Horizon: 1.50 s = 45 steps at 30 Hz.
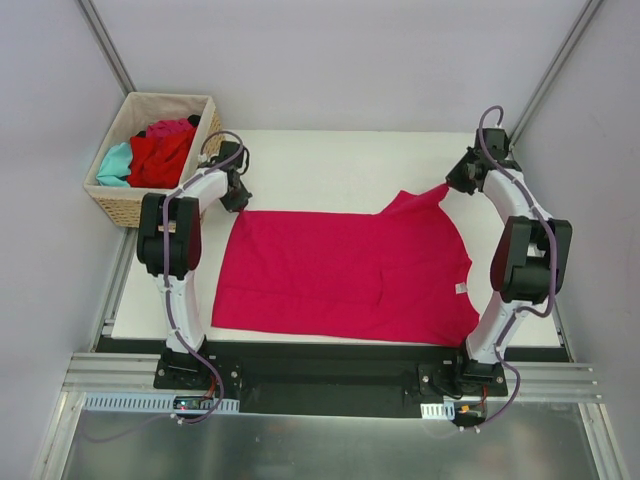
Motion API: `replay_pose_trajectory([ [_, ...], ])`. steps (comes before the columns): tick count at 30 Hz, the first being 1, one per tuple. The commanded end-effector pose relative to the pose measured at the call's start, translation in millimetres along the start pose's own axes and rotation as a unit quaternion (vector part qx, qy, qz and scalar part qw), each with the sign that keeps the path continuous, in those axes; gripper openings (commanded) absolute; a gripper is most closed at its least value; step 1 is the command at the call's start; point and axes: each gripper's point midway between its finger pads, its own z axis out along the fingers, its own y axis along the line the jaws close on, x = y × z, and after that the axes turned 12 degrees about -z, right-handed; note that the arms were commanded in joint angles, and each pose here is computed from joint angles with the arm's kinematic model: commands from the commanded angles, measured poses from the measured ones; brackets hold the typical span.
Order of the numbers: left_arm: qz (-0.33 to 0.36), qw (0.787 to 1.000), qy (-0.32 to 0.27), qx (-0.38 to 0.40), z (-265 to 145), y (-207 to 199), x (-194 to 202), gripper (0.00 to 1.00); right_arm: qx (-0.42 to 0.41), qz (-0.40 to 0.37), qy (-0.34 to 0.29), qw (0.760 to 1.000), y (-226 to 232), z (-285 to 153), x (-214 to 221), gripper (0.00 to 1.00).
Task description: Fold and stack the t-shirts
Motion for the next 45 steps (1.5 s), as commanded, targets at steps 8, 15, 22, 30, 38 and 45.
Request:
replay_pose_trajectory([
  [8,-0.019,0.998,-0.021,0.056,-71.2,-0.6,-10.2,0.0,-0.07,-0.038,-0.071,0.994,40.1,-106.9,-16.3,0.01],
  [15,-0.025,0.998,-0.015,0.054,-92.7,29.2,13.1,0.0,-0.03,-0.03,-0.082,0.996,11.7,-141.3,10.0,0.01],
  [22,-0.034,0.999,-0.027,0.032,-107.7,67.8,48.0,0.0,0.019,-0.027,-0.088,0.996,-14.6,-180.4,48.0,0.01],
  [30,-0.012,0.999,-0.037,0.028,-114.5,81.4,63.2,0.0,0.046,-0.048,-0.086,0.994,-48.0,-219.4,95.4,0.01],
  [38,-0.007,0.999,-0.052,0.014,-114.8,95.7,70.2,0.0,0.072,-0.062,-0.07,0.993,-74.7,-229.9,135.1,0.01],
  [45,-0.018,0.999,-0.048,0.005,-114.4,115.2,82.5,0.0,0.086,-0.061,-0.05,0.993,-92.5,-226.5,167.6,0.01],
])
